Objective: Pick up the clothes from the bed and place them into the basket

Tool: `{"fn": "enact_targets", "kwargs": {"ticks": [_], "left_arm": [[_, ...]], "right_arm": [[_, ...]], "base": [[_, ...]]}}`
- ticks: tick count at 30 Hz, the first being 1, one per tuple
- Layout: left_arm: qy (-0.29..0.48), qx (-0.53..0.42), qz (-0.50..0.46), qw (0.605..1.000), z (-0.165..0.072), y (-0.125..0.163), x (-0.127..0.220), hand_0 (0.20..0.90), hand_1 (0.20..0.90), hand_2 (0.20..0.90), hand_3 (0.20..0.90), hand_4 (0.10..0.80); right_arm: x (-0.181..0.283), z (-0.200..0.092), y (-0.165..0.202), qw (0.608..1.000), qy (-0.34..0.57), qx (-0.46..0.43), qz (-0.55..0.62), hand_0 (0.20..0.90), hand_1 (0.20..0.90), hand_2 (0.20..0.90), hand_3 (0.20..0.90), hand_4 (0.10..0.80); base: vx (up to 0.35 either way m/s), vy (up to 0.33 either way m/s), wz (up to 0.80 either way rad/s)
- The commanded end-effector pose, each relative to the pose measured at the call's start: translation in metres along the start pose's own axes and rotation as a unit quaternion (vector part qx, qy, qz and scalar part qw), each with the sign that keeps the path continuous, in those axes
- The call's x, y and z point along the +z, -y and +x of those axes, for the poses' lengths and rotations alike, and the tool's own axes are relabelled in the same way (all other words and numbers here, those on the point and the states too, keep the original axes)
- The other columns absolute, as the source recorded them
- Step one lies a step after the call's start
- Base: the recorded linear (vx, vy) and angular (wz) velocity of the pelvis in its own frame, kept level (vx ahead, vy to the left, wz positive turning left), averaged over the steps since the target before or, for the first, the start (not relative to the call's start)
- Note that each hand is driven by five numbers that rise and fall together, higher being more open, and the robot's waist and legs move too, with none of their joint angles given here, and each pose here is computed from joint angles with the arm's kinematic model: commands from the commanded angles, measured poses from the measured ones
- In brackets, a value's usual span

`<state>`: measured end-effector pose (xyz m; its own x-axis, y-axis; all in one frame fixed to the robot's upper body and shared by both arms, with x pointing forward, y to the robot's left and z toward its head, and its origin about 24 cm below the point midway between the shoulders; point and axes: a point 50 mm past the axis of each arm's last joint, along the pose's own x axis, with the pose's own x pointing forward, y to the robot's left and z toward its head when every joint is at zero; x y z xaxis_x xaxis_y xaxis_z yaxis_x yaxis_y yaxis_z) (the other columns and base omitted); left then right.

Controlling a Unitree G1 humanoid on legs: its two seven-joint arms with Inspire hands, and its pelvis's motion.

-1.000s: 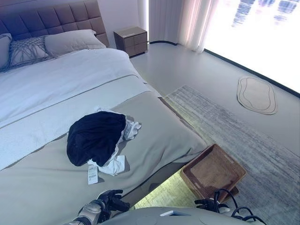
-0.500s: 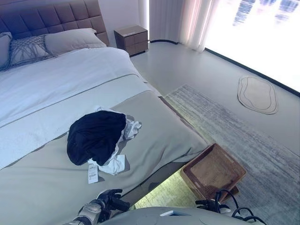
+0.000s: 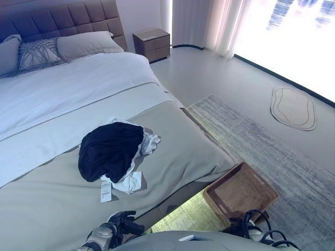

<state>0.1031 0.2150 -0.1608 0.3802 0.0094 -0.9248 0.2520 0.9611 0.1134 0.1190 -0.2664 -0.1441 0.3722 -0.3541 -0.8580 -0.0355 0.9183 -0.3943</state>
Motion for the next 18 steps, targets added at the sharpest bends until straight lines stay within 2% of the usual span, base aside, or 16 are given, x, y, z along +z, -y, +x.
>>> {"fn": "enact_targets", "kwargs": {"ticks": [1, 4, 8, 13, 18], "left_arm": [[0.012, 0.051, -0.043, 0.998, -0.004, -0.022, -0.005, 0.9, 0.9, 0.9, 0.9, 0.8], [0.03, 0.069, -0.099, 0.992, -0.009, -0.03, -0.01, 0.9, 0.9, 0.9, 0.9, 0.8], [0.046, 0.096, -0.161, 0.981, -0.012, -0.041, -0.01, 0.9, 0.9, 0.9, 0.9, 0.8], [0.059, 0.109, -0.125, 0.984, -0.011, -0.054, 0.009, 0.9, 0.9, 0.9, 0.9, 0.8], [0.081, 0.117, -0.104, 0.984, -0.014, -0.072, 0.03, 0.9, 0.9, 0.9, 0.9, 0.8]], "right_arm": [[0.128, -0.019, 0.047, 0.964, 0.25, -0.088, -0.01, 0.9, 0.9, 0.9, 0.9, 0.8], [0.181, -0.055, 0.051, 0.914, 0.389, -0.081, -0.083, 0.9, 0.9, 0.9, 0.9, 0.8], [0.226, -0.09, 0.052, 0.85, 0.492, -0.088, -0.168, 0.9, 0.9, 0.9, 0.9, 0.8], [0.298, -0.132, 0.05, 0.785, 0.552, -0.142, -0.244, 0.9, 0.9, 0.9, 0.9, 0.8], [0.343, -0.16, 0.056, 0.755, 0.556, -0.189, -0.291, 0.9, 0.9, 0.9, 0.9, 0.8]], "base": [[0.068, 0.097, 0.02], [0.05, 0.129, 0.08], [0.024, 0.16, 0.17], [-0.053, 0.151, 0.39], [-0.068, 0.047, 0.53]]}}
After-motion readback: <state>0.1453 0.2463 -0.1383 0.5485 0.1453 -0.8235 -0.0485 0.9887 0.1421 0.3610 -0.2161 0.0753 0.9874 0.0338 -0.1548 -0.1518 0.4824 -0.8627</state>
